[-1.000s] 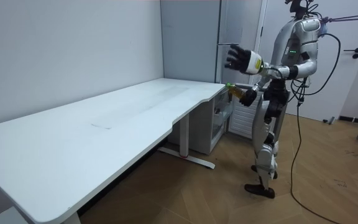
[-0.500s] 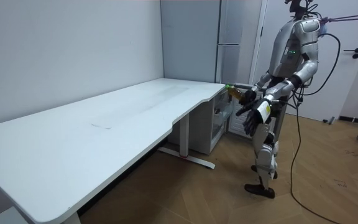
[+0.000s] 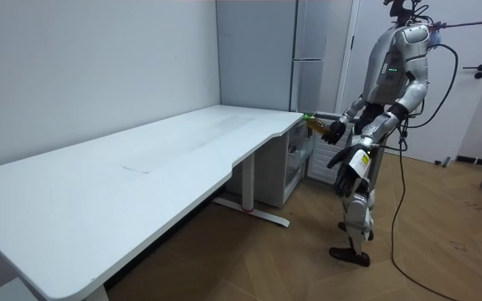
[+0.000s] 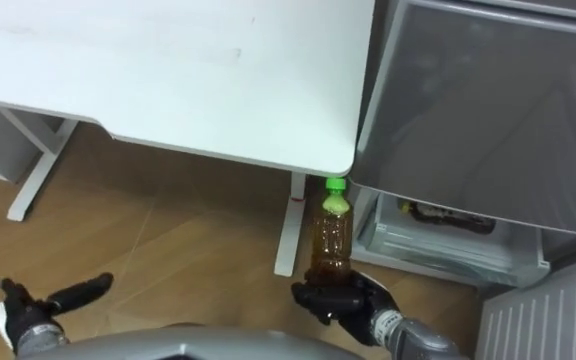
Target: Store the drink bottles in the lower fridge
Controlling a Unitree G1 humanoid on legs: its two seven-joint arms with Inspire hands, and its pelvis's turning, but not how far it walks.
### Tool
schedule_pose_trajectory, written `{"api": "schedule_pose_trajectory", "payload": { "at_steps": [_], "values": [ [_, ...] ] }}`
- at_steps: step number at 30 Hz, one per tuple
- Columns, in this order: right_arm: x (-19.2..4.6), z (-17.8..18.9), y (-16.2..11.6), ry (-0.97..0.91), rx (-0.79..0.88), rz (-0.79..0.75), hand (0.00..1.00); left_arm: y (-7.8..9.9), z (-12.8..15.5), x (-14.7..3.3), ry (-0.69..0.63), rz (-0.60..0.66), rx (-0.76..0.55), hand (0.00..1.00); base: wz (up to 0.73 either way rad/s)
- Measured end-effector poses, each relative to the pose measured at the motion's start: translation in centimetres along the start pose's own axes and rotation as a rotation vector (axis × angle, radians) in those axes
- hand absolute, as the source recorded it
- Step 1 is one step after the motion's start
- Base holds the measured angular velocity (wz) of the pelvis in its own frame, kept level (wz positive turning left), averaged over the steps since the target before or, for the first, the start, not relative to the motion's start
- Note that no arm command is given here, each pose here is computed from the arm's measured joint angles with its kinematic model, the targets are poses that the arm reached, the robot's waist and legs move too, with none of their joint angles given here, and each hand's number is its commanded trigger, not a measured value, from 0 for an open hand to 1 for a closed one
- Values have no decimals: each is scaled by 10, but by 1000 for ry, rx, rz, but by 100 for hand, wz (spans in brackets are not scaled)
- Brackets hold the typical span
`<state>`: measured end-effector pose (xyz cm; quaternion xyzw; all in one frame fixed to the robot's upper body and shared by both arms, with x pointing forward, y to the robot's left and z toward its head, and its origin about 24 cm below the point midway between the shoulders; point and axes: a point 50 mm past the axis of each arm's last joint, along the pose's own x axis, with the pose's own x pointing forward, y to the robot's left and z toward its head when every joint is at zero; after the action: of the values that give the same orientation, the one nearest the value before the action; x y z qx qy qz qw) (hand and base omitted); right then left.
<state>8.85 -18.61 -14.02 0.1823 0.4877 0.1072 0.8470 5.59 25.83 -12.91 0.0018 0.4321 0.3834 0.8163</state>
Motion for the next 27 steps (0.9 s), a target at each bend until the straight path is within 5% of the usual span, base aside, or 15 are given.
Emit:
{"api": "schedule_pose_trajectory", "payload": {
  "at_steps": [10,19,27],
  "values": [
    [0,6,-2,-34,45,-11,100,10,-45,-5,189,-130,217,0,0],
    [1,11,-3,-63,79,-25,100,3,-55,-8,188,-275,473,0,0],
    [0,5,-8,-39,90,-56,100,-8,-49,-6,163,-330,553,0,-8]
  ]
}}
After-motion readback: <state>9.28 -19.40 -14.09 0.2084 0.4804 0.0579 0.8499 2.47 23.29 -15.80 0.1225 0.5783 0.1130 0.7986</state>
